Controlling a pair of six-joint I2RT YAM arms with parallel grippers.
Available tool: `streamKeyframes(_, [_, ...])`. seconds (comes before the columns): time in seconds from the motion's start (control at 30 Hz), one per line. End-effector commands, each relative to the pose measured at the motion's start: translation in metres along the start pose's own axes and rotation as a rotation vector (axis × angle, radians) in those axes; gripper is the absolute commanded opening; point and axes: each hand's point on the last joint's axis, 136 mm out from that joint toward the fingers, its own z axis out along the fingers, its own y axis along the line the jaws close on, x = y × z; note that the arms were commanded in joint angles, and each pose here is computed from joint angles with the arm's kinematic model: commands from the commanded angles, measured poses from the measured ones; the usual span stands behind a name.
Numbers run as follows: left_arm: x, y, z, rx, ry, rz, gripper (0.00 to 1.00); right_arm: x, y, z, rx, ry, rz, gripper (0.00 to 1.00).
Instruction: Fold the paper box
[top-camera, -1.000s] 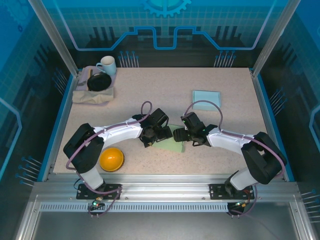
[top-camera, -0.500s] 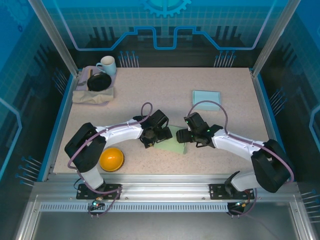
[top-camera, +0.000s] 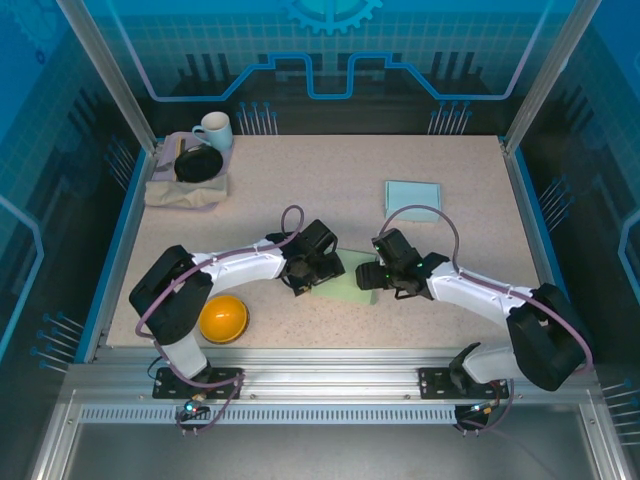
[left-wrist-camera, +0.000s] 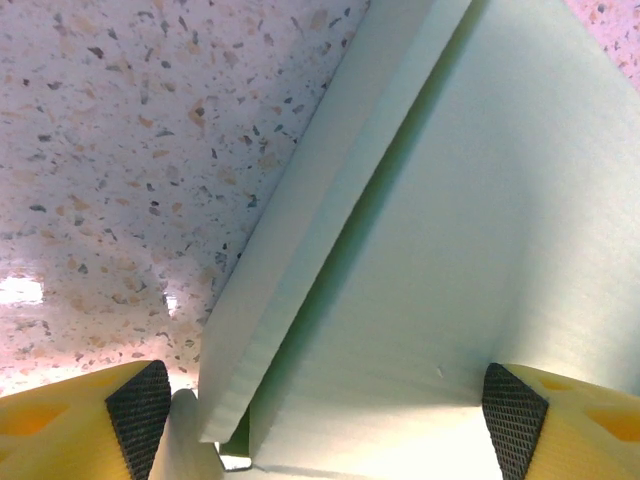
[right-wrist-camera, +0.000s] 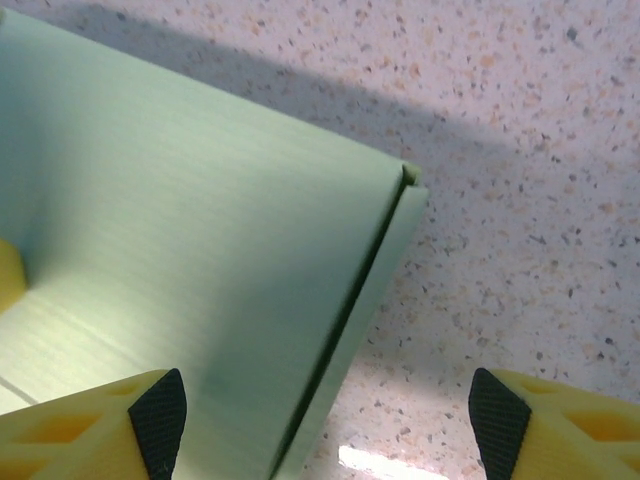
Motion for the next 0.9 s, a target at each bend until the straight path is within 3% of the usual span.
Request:
streamKeyframes(0.0, [0.008, 0.012, 0.007, -0.020, 0.032, -0.033, 0.84, 0.000, -0.008, 0.002, 0.023, 0.002, 0.028, 0.77])
streamKeyframes(0.4, [0.009, 0.007, 0.006, -0.010, 0.033, -0.035, 0.78, 0.003, -0.008, 0.008, 0.030, 0.025, 0.023, 0.74])
streamKeyframes(0.87, [0.011, 0.014, 0.015, -0.032, 0.039, -0.051, 0.75, -0.006, -0.006, -0.023, 0.024, -0.008, 0.067, 0.73])
